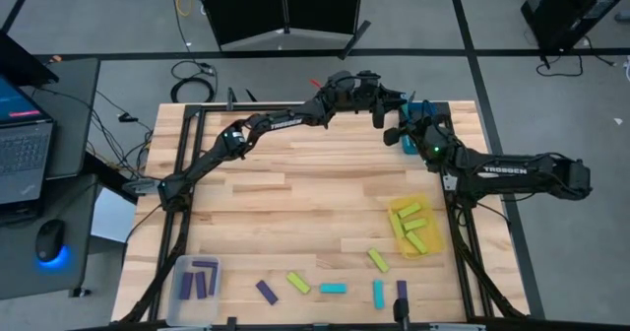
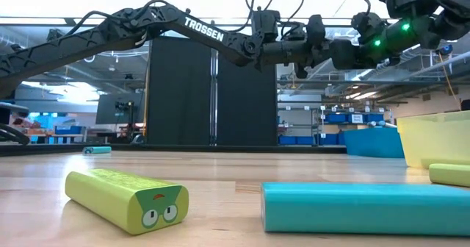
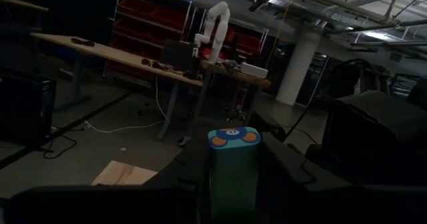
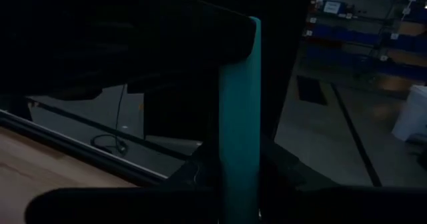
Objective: Sort blocks
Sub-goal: Put the blue block into the blue bin
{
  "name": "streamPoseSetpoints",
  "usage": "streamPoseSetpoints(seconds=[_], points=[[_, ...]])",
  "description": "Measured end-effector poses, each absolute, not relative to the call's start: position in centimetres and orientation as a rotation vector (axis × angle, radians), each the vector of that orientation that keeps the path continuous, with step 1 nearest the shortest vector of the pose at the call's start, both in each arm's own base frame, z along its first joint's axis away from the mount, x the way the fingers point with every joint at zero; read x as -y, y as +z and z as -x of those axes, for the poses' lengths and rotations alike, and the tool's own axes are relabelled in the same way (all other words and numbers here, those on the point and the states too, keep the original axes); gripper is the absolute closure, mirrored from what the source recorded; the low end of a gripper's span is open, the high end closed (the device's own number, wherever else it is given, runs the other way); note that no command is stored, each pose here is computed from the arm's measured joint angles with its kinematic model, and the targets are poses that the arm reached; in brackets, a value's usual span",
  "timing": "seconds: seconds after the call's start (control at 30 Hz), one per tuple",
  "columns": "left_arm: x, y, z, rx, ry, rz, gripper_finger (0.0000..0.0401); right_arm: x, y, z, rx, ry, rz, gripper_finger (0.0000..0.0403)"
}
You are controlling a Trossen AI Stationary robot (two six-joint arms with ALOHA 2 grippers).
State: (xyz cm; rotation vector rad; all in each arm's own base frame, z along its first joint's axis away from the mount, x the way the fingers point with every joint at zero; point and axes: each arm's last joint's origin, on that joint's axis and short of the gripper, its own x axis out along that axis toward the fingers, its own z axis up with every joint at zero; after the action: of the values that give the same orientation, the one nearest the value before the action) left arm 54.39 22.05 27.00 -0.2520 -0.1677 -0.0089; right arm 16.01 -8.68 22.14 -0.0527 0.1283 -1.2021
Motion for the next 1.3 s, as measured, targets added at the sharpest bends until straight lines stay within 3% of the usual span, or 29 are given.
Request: streamPoseSetpoints(seconds=[0.3, 0.37, 0.57, 0.7, 0.97, 1.17, 1.23, 1.3], points=[[-22.2, 27.2, -54.3, 0.186, -0.009, 0.279, 0.0299, 8.4, 22.1, -16.1, -0.14, -1.204, 0.066, 0.0333], [-22.3, 27.2, -54.3, 0.188, -0.006, 0.292, 0.0259, 8.4, 22.0, -16.1, -0.152, -1.201, 0.069, 0.0333], [-24.0, 27.5, -53.4, 0.198, -0.045, 0.328, 0.008, 8.4, 21.3, -15.9, -0.197, -1.228, 0.04, 0.0333], [-25.4, 27.8, -52.6, 0.229, -0.054, 0.376, 0.0031, 8.5, 20.7, -15.5, -0.23, -1.331, 0.011, 0.0333], [-29.1, 28.2, -50.3, 0.244, -0.124, 0.469, 0.0053, 9.8, 18.4, -13.2, -0.283, -1.566, -0.193, 0.0333], [-32.3, 28.0, -48.2, 0.184, -0.157, 0.514, 0.0087, 10.7, 17.4, -11.9, -0.309, -1.604, -0.362, 0.0331], [-32.9, 27.9, -47.7, 0.158, -0.158, 0.527, 0.01, 10.9, 17.4, -11.9, -0.298, -1.592, -0.379, 0.0299], [-33.3, 28.3, -47.2, 0.132, -0.154, 0.528, 0.0115, 10.9, 17.5, -11.9, -0.289, -1.588, -0.382, 0.024]])
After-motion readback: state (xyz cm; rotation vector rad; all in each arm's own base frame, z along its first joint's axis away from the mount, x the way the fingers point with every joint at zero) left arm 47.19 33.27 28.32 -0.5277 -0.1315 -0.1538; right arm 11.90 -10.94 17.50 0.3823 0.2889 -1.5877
